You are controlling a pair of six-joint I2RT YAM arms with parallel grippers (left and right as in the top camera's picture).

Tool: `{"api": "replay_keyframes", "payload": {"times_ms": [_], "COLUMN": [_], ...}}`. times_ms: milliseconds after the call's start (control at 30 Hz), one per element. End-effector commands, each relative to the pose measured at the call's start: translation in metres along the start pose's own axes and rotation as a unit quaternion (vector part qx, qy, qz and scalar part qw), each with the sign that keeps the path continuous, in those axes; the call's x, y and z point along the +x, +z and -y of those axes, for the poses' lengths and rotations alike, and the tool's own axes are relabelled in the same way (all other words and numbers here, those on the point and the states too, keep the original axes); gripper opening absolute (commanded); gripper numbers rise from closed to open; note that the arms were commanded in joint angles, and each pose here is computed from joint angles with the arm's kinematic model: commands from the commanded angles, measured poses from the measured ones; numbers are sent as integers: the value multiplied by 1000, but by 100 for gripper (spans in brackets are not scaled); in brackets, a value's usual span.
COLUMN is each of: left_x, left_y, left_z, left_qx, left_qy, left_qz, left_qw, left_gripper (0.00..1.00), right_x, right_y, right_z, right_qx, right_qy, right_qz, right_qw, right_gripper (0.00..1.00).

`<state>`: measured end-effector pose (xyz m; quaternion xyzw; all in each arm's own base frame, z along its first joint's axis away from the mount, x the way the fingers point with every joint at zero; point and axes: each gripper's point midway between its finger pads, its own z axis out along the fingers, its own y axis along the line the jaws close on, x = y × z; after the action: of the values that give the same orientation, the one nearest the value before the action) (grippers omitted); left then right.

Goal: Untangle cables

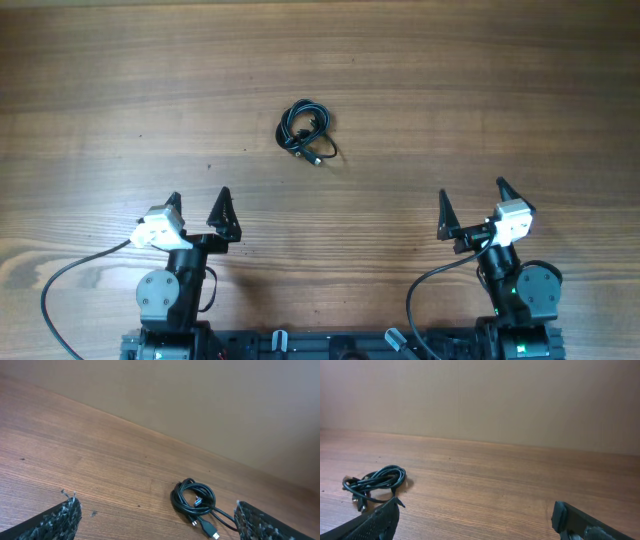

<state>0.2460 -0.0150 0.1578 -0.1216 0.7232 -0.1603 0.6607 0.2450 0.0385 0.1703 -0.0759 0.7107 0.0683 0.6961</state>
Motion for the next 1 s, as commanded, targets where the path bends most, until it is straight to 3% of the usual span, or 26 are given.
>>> {"api": "replay_keyframes", "payload": {"times_ms": [0, 233, 367, 533, 967], "left_x": [2, 2, 2, 3, -12], "left_y": [0, 0, 0, 0, -2], "left_z": [-4, -4, -5, -3, 0], "left_qx": [-8, -8, -10, -6, -7], "left_qy": [6, 6, 6, 6, 7], "left_qz": [-3, -3, -2, -3, 13], "left_qw": [1000, 1000, 1000, 1000, 1000], "left_gripper": [100, 100, 100, 100, 100], "right_x": [1, -2, -1, -1, -21], "right_y": [0, 0, 0, 0, -10], "right_z": [-1, 2, -11, -15, -31], "right_qx": [-3, 5, -32, -44, -88], "right_qy": [8, 6, 13, 90, 55], "right_qz": [-2, 4, 1, -2, -26], "right_qw": [1000, 1000, 999, 995, 994], "right_gripper": [100, 100, 100, 100, 100]}}
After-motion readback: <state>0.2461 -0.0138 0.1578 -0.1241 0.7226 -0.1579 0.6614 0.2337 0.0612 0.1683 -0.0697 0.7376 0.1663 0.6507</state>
